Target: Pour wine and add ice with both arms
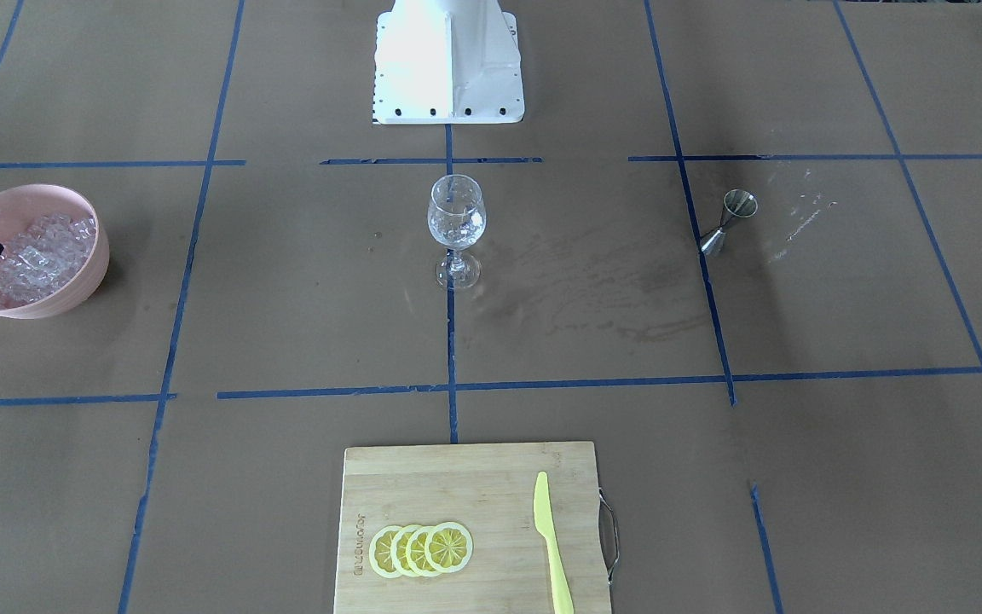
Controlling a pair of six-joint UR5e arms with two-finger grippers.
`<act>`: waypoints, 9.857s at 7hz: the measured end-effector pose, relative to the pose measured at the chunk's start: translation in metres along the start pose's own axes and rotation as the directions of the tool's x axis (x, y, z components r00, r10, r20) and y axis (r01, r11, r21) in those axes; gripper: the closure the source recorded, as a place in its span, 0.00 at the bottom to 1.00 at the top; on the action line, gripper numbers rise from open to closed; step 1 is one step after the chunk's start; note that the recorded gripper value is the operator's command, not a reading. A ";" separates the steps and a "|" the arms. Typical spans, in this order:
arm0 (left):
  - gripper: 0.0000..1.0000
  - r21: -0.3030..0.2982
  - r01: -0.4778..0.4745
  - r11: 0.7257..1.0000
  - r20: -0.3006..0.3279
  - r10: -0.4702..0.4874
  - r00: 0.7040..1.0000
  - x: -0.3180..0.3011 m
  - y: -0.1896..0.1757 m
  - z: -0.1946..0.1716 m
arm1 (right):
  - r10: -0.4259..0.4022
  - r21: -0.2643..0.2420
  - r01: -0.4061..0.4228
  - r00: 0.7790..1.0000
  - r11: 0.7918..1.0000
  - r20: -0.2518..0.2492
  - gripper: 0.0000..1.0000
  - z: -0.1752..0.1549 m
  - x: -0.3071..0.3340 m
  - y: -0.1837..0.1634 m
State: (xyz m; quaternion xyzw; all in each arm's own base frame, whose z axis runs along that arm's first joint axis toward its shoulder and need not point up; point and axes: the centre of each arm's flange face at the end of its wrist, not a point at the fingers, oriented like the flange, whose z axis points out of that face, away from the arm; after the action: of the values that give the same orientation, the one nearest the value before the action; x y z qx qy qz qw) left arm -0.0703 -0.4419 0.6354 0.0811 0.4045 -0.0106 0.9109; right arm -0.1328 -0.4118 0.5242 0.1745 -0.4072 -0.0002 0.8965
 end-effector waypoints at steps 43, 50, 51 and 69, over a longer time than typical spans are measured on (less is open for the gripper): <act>0.00 0.020 -0.019 1.000 -0.004 0.019 1.000 0.009 -0.004 -0.009 | 0.014 -0.070 -0.020 0.997 0.997 -0.081 0.00 -0.027 -0.591 -0.062; 0.00 -0.063 -0.140 0.988 -0.003 0.140 0.990 -0.002 0.021 0.010 | -0.316 -0.290 0.289 0.948 0.912 -0.048 0.00 -0.052 -0.180 -0.217; 0.00 -0.080 -0.180 0.980 -0.008 0.180 0.984 0.000 0.021 0.008 | -0.350 -0.318 0.323 0.936 0.891 -0.029 0.00 -0.053 -0.120 -0.224; 0.00 -0.085 -0.152 0.985 -0.004 0.153 0.988 -0.001 0.029 -0.023 | -0.146 -0.343 0.115 0.987 0.932 -0.066 0.00 -0.053 0.234 -0.044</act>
State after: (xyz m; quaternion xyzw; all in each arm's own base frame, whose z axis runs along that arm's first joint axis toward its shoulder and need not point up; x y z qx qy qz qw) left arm -0.0860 -0.4098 0.6250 0.0730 0.3959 0.0762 0.9122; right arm 0.0682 -0.4700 0.6491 0.0444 -0.3477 -0.1219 0.9286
